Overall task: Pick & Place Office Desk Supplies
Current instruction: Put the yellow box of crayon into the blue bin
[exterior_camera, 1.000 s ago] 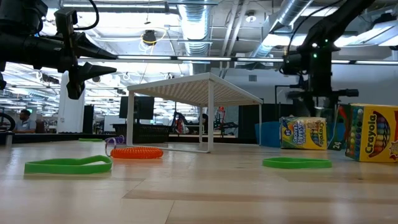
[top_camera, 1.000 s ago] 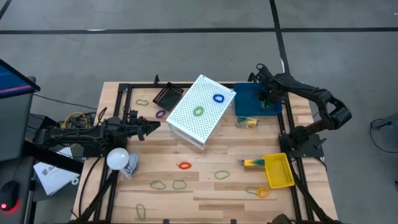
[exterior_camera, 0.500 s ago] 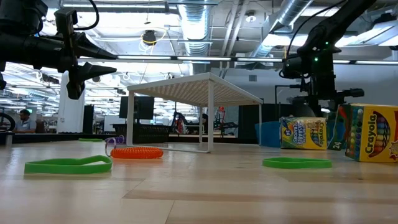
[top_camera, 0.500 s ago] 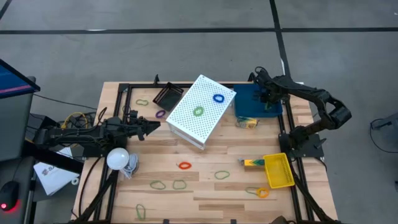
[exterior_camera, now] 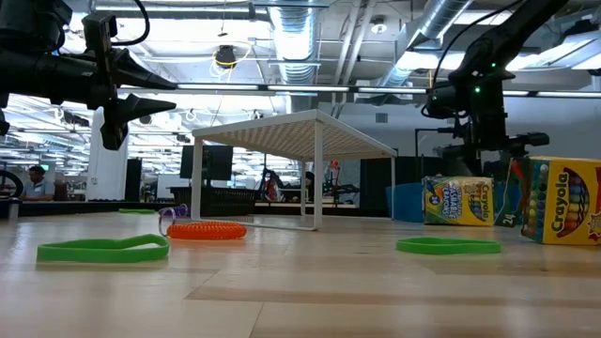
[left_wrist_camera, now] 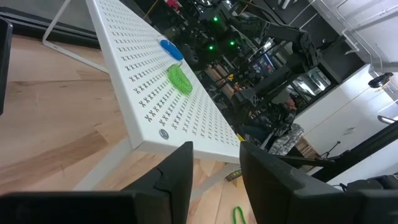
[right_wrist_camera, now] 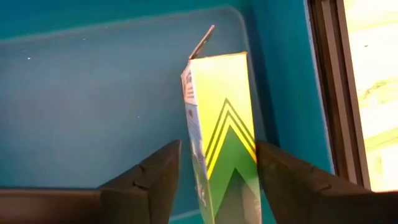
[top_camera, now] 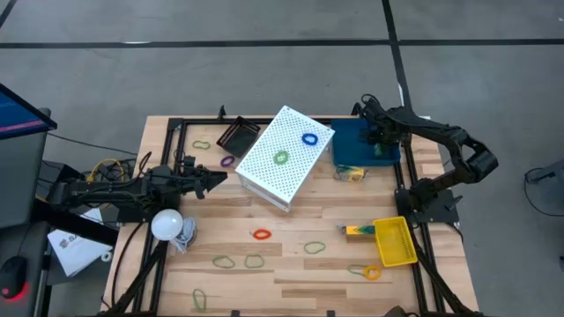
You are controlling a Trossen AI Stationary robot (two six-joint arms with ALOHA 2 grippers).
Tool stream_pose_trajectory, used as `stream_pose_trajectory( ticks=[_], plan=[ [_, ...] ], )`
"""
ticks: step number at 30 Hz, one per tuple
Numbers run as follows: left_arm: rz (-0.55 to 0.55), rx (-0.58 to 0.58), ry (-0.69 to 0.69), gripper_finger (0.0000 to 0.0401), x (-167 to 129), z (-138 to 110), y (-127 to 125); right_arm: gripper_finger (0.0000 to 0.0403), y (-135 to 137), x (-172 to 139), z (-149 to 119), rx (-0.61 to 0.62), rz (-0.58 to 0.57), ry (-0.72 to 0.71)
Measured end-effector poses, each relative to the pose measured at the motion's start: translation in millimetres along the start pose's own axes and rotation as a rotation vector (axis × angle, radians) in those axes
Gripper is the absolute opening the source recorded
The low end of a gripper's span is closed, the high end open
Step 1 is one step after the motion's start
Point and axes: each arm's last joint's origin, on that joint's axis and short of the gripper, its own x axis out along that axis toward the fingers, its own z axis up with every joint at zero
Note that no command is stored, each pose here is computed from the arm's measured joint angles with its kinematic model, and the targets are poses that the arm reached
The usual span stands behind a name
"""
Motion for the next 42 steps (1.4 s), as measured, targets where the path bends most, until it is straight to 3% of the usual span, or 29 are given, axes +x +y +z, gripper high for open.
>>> stream_pose_trajectory(
  ticks=[15, 26, 29, 32, 42],
  plan=[
    [0.000, 0.000, 0.000, 0.0127, 0.0, 0.0, 0.1, 0.0197, 24.9, -9.2, -11.2, -0.056, 0.127, -0.067],
    [0.000, 0.000, 0.000, 0.0127, 0.0, -0.1, 0.0, 0.0191, 26.2, -14.8, -31.6, -0.170, 0.066, -0.009],
    [0.000, 0.000, 0.000, 0.0127, 0.0, 0.0, 0.0, 0.0191, 26.6, -26.5, -41.6, -0.271, 0.096, -0.021],
    [0.000, 0.002, 0.000, 0.0127, 0.0, 0.0, 0.0, 0.0191, 28.1, -44.7, -55.6, -0.412, 0.198, -0.039],
    [0.000, 0.004, 0.000, 0.0127, 0.0, 0.0, 0.0, 0.0191, 19.0, -102.6, -116.3, -1.114, 0.506, -0.189]
  ],
)
